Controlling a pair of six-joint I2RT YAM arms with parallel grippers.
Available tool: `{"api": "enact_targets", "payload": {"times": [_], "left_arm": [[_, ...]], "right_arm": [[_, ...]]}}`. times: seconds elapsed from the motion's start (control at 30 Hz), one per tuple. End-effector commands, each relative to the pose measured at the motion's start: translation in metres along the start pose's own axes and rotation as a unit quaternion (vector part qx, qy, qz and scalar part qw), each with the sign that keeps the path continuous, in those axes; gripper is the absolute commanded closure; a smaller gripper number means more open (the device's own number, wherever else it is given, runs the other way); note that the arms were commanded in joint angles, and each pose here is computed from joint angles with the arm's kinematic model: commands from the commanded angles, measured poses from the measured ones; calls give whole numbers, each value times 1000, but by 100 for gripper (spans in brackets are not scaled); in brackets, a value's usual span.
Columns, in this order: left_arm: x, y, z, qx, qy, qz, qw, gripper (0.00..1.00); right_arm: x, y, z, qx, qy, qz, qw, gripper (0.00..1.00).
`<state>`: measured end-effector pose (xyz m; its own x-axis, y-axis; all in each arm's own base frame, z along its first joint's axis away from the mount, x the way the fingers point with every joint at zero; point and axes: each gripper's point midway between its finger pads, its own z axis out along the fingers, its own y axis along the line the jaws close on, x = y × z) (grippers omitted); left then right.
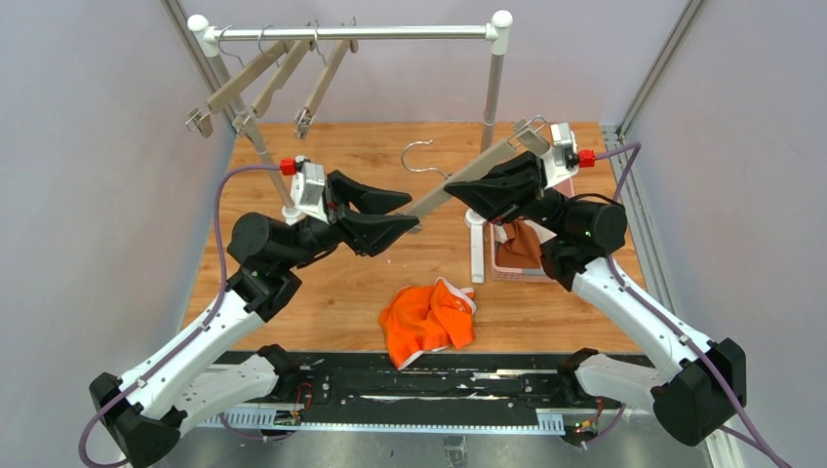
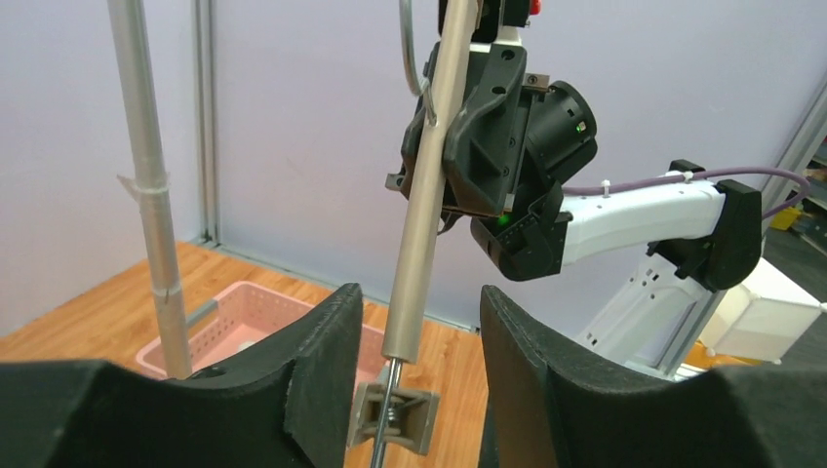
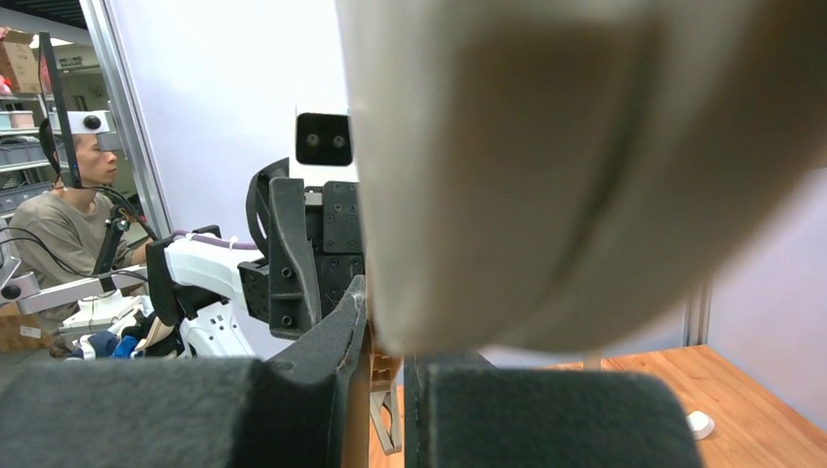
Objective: Remove the underwear clipped to the hanger
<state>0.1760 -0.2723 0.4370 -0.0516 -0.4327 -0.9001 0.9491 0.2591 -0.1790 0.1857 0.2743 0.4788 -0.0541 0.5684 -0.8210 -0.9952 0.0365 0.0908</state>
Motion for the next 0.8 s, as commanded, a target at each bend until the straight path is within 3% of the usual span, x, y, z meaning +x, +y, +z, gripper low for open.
{"api": "enact_targets", "payload": {"times": [0.0, 0.27, 0.47, 0.77], "left_arm": [[-14, -6, 8, 18, -12, 13, 1000, 49], [3, -2, 19, 33, 20, -5, 999, 58], [5, -4, 22, 45, 32, -7, 998, 89], [2, -10, 18, 52, 36, 1, 998, 69]], "right_arm": [[-8, 10, 2, -18, -9, -21, 1000, 100], [-8, 11, 5, -22, -4, -18, 1000, 99], [-2, 8, 4, -19, 7, -16, 1000, 100], [6, 5, 0, -8, 20, -14, 1000, 99]]}}
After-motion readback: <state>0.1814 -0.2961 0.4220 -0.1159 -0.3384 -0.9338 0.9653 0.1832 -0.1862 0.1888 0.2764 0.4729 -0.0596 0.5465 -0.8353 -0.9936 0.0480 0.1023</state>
